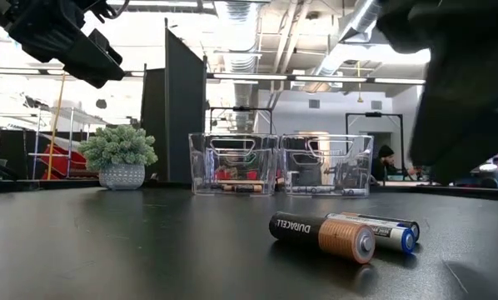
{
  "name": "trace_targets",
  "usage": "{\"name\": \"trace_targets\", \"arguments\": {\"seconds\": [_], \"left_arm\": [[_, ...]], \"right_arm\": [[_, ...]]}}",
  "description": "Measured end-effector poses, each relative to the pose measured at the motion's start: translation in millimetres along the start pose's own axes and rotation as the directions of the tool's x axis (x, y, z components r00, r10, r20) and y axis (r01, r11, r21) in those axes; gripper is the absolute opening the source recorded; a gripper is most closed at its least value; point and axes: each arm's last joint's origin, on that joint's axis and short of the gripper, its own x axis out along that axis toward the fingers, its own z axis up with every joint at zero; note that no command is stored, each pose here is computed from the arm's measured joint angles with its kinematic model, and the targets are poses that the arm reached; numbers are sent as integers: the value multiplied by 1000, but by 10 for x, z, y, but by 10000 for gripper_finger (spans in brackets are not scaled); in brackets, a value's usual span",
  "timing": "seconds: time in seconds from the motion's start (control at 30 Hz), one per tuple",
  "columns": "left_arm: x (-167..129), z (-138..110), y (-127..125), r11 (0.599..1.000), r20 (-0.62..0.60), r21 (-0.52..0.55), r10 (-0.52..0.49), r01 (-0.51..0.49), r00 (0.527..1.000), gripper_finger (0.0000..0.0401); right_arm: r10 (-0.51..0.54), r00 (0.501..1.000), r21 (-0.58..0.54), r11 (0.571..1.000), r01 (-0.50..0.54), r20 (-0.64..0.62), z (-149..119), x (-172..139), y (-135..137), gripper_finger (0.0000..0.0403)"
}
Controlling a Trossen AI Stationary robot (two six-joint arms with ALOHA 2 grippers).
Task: Sort batteries
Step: Put the small black battery into the left transparent bin
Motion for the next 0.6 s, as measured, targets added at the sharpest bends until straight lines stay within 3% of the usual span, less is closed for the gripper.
{"name": "trace_targets", "arguments": {"seconds": [0.4,0.6], "left_arm": [[0,2,0,1000,2,-1,0,0,1000,99],[0,3,-1,1000,2,-10,-1,1,1000,99]], "right_arm": [[2,1000,19,1000,-2,-11,8,1,4,159],[0,999,24,1000,1,-37,31,11,5,185]]}}
